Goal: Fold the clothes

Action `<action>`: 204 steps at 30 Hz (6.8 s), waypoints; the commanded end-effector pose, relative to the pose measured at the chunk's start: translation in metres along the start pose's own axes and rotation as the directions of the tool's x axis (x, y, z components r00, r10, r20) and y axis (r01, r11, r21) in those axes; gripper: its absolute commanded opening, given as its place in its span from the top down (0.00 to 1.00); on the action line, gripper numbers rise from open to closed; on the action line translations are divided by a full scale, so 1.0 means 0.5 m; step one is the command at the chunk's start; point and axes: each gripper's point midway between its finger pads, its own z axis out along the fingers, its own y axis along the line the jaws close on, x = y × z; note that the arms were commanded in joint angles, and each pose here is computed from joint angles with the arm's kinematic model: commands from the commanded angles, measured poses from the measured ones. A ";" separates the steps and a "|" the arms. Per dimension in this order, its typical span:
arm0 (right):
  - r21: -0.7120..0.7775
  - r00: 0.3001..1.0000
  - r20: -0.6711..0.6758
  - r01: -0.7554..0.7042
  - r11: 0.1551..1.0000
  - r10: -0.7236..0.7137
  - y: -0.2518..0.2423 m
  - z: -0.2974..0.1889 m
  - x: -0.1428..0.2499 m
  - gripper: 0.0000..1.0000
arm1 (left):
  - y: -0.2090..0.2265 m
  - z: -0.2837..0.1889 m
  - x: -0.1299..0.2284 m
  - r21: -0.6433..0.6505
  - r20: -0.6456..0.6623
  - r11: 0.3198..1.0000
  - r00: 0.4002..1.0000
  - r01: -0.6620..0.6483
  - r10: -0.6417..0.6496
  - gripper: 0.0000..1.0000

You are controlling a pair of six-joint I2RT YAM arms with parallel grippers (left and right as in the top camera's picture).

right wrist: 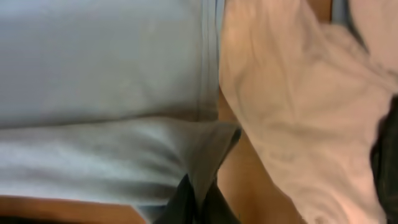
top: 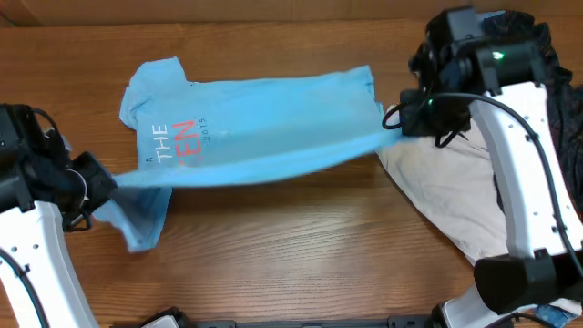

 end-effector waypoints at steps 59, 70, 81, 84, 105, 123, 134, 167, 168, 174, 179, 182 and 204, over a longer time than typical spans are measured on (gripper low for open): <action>-0.185 0.999 0.014 0.039 0.982 -0.037 0.029 0.427 -0.007 0.67 | 0.001 0.042 0.029 0.019 -0.099 0.999 0.994 -0.040 0.042 0.94; -0.212 0.999 -0.035 0.026 0.977 -0.034 0.036 0.474 0.001 0.66 | 0.001 0.042 0.029 0.019 -0.099 0.999 0.994 -0.041 0.042 0.94; -0.186 0.998 -0.062 -0.020 0.982 0.009 0.031 0.475 0.002 0.92 | 0.001 0.042 0.029 0.019 -0.099 0.999 0.994 -0.041 0.042 0.94; -0.101 0.997 -0.058 -0.054 0.993 0.049 0.008 0.435 -0.013 0.96 | 0.001 0.042 0.029 0.020 -0.098 0.999 0.994 -0.041 0.042 0.94; -0.001 0.998 0.039 -0.042 0.999 0.042 -0.008 0.217 -0.060 0.96 | -0.001 0.043 0.022 0.023 -0.084 0.999 0.995 -0.042 0.044 0.93; 0.014 0.998 -0.041 -0.042 0.999 0.042 -0.014 0.218 -0.020 0.90 | -0.001 0.043 0.022 0.023 -0.085 0.999 0.995 -0.042 0.044 0.93; 0.017 0.998 -0.052 -0.043 0.999 0.044 -0.015 0.218 -0.015 0.87 | -0.001 0.043 0.022 0.023 -0.085 0.999 0.995 -0.042 0.044 0.92; -0.004 0.996 -0.032 0.078 0.997 -0.078 0.035 0.396 0.039 0.74 | 0.000 0.043 0.024 0.022 -0.088 0.999 0.995 -0.041 0.043 0.92; 0.007 0.997 -0.025 0.079 0.997 -0.079 0.031 0.397 0.035 0.74 | 0.000 0.043 0.024 0.022 -0.088 0.999 0.995 -0.041 0.043 0.92; 0.003 0.996 -0.024 0.089 0.996 -0.089 0.033 0.397 0.035 0.74 | 0.000 0.043 0.024 0.022 -0.088 0.999 0.995 -0.042 0.044 0.92; -0.022 0.996 -0.025 0.089 0.996 -0.090 0.042 0.397 0.036 0.75 | 0.000 0.043 0.024 0.022 -0.088 0.999 0.995 -0.041 0.043 0.91; -0.028 0.996 -0.019 0.090 0.996 -0.091 0.044 0.398 0.032 0.75 | 0.000 0.043 0.024 0.022 -0.088 0.999 0.995 -0.042 0.044 0.91; -0.054 0.993 -0.079 0.082 0.995 -0.086 0.051 0.440 0.045 0.88 | 0.000 0.042 0.024 0.022 -0.088 0.999 0.995 -0.042 0.044 0.91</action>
